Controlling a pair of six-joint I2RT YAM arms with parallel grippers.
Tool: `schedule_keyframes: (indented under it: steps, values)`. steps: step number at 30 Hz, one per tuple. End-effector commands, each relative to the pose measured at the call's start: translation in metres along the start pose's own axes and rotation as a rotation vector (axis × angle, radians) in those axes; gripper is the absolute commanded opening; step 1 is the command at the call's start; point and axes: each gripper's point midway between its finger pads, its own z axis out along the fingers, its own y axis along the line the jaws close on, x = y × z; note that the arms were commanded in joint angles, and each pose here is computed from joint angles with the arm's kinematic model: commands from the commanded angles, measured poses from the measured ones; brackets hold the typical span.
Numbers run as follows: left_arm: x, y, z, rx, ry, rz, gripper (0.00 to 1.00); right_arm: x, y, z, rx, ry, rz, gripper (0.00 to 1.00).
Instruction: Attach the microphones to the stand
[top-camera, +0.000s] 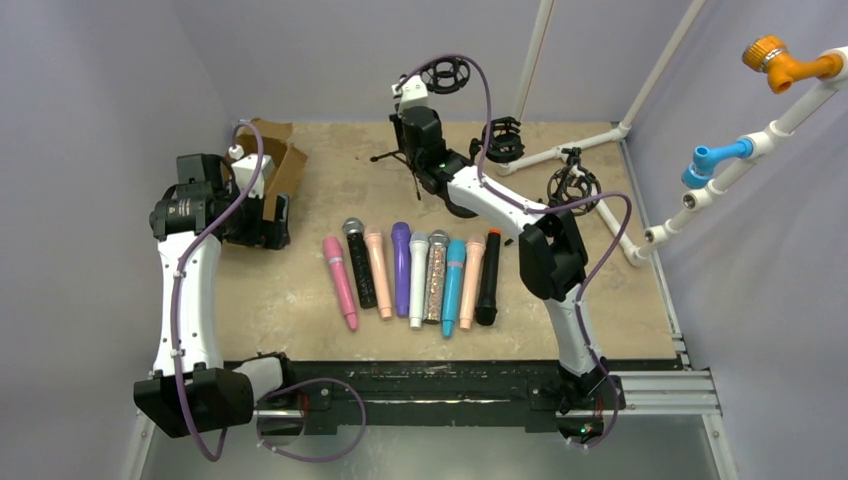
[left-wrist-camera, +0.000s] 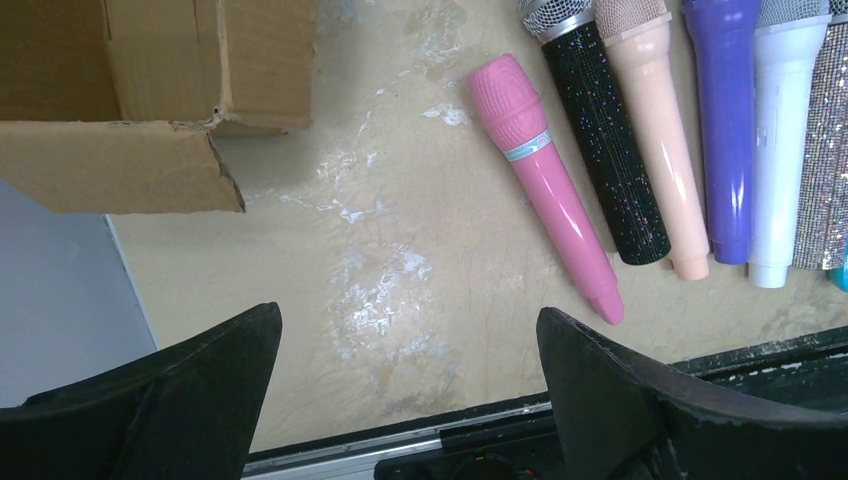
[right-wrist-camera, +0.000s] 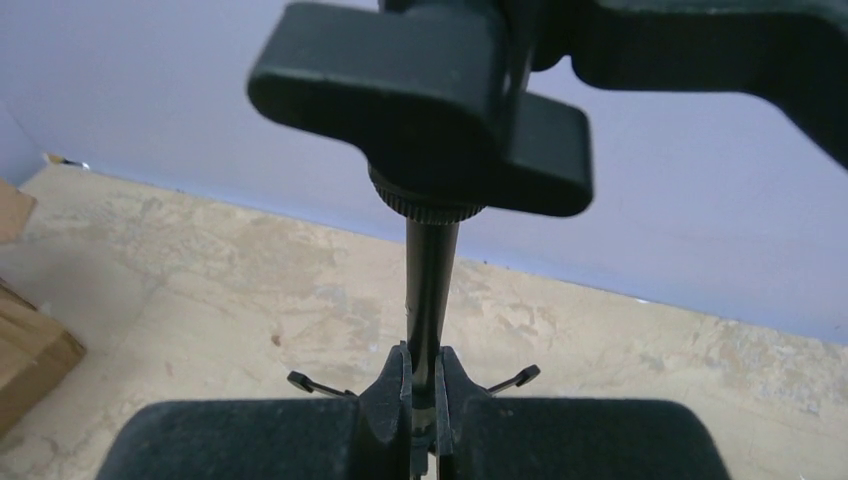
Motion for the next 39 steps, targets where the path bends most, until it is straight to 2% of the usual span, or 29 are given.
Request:
schedule_keyframes:
  steps: [1,6,13,18,28,39]
  values:
    - [-0.012,0.005,-0.01,-0.045,-0.069,-0.007,1.0,-0.126,0.001,-0.036,-0.046,-0.248,0.143,0.0]
    - [-0.029,0.006,-0.035,-0.076,-0.132,-0.043,1.0,-0.157,0.055,-0.093,-0.185,-0.254,0.166,0.0]
    - [-0.051,0.0,-0.076,-0.099,-0.236,-0.067,1.0,-0.153,0.15,-0.182,-0.396,-0.214,0.121,0.0]
    - [-0.058,0.005,-0.097,-0.156,-0.282,-0.075,1.0,-0.144,0.202,-0.225,-0.51,-0.174,0.119,0.0]
    - [-0.053,0.029,-0.094,-0.271,-0.238,-0.115,1.0,-0.076,0.281,-0.256,-0.655,-0.06,0.031,0.0]
    - [-0.054,0.039,-0.095,-0.324,-0.234,-0.12,1.0,-0.036,0.303,-0.25,-0.656,-0.029,0.031,0.0]
